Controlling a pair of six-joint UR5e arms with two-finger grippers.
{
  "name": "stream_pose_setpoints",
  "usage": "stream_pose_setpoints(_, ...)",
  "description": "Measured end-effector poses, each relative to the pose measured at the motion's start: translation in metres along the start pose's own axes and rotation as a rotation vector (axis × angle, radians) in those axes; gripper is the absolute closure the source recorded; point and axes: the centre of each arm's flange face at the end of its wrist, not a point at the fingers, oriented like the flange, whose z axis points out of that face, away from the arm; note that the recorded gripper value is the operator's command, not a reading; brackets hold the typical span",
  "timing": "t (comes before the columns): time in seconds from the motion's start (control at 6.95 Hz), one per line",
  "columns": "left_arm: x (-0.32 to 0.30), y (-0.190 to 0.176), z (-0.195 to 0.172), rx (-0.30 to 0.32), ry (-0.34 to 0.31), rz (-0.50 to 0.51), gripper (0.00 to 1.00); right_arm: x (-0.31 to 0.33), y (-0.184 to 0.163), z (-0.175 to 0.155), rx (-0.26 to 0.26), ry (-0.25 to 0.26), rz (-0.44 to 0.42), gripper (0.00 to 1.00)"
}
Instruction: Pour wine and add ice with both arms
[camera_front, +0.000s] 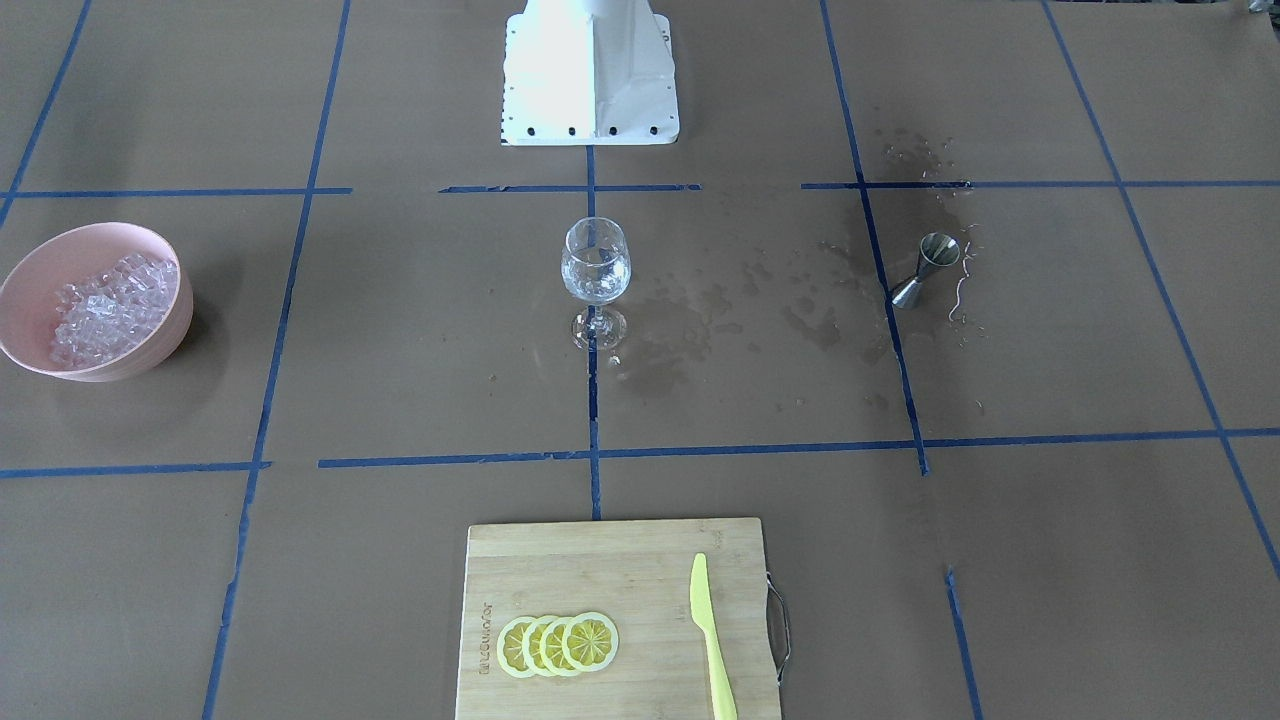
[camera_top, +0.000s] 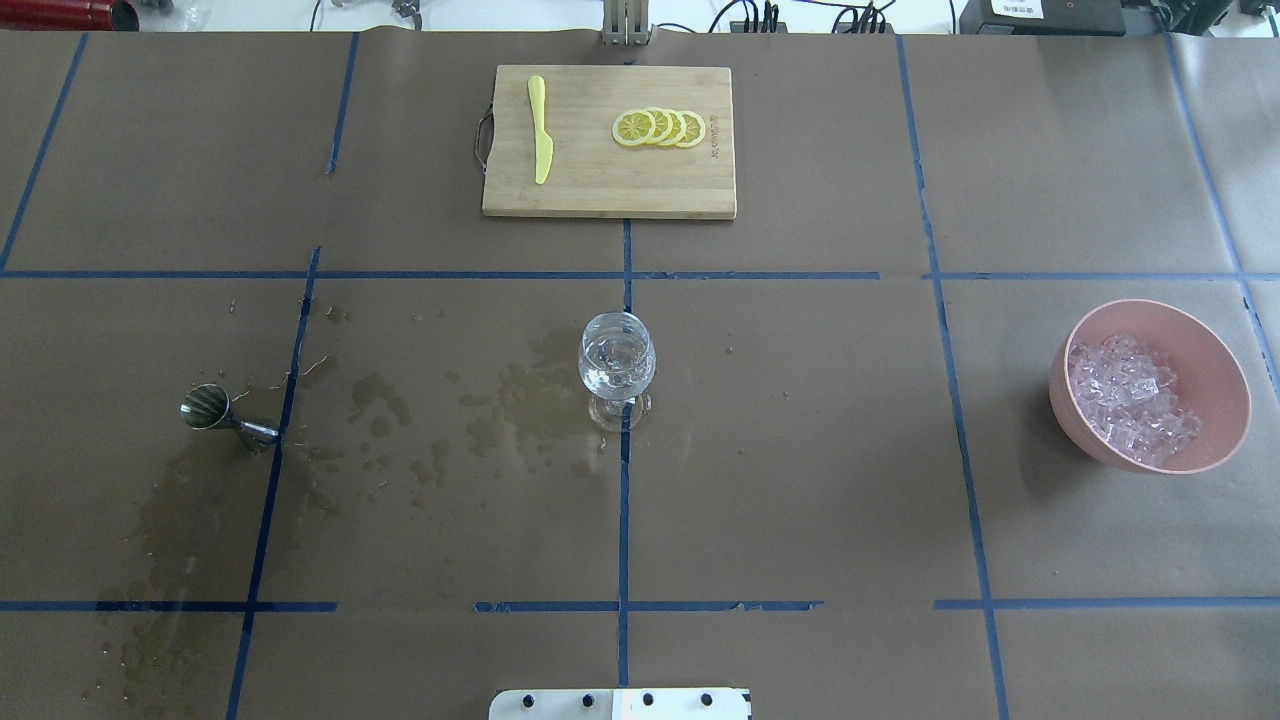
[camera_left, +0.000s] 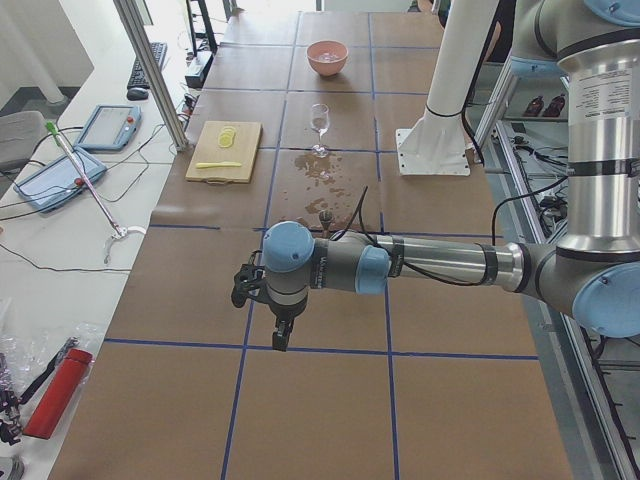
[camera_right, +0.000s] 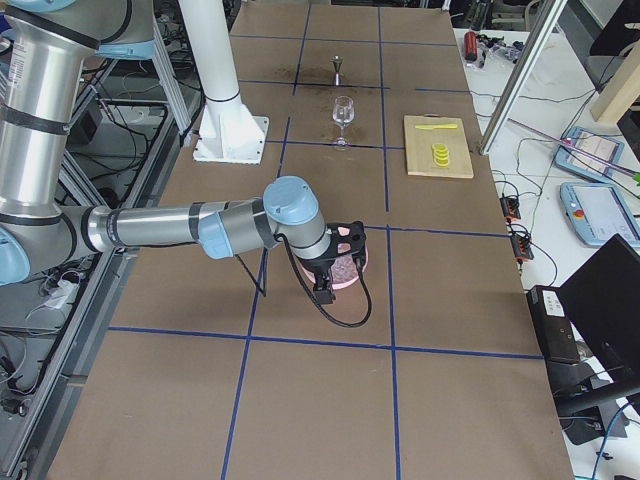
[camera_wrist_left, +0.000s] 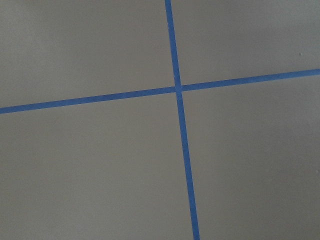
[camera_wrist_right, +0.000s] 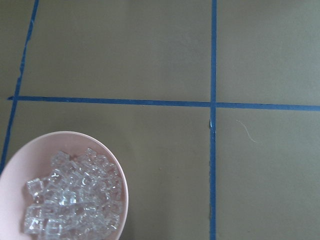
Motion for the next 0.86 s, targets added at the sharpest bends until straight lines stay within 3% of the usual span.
stream_pose_setpoints(0.29,0.003,-0.002,-0.003,0.019,0.0,0.022,0.0,-0.065,-0.01,0.019,0.014,-0.025,0.07,0.0)
stream_pose_setpoints(0.58,0.005,-0.004,-0.004,0.033,-0.001,0.036,0.0,-0.117,-0.003,0.074,0.062,0.011,0.109,0.01)
stream_pose_setpoints(0.86,0.005,-0.005,-0.005,0.044,-0.002,0.047,0.0,-0.143,0.015,0.128,0.079,0.027,0.102,0.0)
